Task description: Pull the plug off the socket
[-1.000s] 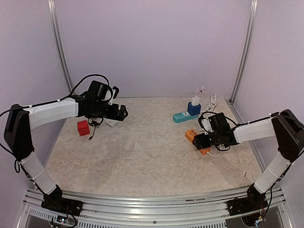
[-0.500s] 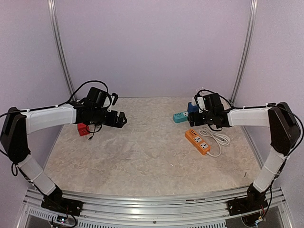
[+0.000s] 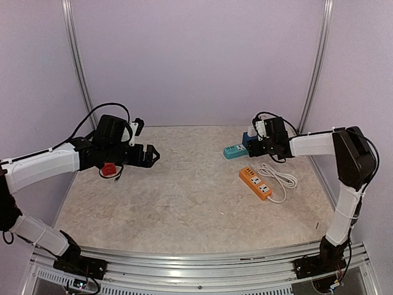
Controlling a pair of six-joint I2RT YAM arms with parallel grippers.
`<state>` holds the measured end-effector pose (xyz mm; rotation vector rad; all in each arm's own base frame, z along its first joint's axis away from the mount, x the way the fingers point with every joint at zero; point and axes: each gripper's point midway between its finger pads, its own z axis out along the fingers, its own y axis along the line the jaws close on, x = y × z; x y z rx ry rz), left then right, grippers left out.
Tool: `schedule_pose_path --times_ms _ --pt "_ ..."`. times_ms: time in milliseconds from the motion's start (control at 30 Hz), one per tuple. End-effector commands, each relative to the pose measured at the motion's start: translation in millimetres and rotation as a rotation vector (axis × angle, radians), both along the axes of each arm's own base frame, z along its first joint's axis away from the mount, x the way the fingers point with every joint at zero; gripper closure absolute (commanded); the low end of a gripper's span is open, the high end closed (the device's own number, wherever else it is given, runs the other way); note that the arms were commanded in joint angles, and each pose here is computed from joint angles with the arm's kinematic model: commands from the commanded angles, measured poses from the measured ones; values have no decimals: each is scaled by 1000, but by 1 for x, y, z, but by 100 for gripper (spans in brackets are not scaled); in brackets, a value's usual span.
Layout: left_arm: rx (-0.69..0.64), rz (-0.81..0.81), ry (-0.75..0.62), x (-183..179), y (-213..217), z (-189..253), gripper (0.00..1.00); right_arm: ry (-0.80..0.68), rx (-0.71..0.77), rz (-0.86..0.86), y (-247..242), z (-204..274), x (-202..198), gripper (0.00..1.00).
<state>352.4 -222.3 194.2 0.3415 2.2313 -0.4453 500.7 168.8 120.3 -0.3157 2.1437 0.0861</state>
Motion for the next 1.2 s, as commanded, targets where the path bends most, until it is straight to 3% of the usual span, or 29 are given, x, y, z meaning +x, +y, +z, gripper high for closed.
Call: schedule_pose_path --times_ms 0,467,800,1167 --pt "-29 -2 5 -11 0 3 1 -41 -12 56 7 0 20 19" --pt "-8 16 -29 -20 6 19 1 -15 -39 23 -12 -17 52 18" --pt "-22 2 -39 -22 4 25 1 -22 0 166 9 -27 65 17" --pt "-31 -13 -68 -25 5 37 1 -11 12 221 23 -32 80 30"
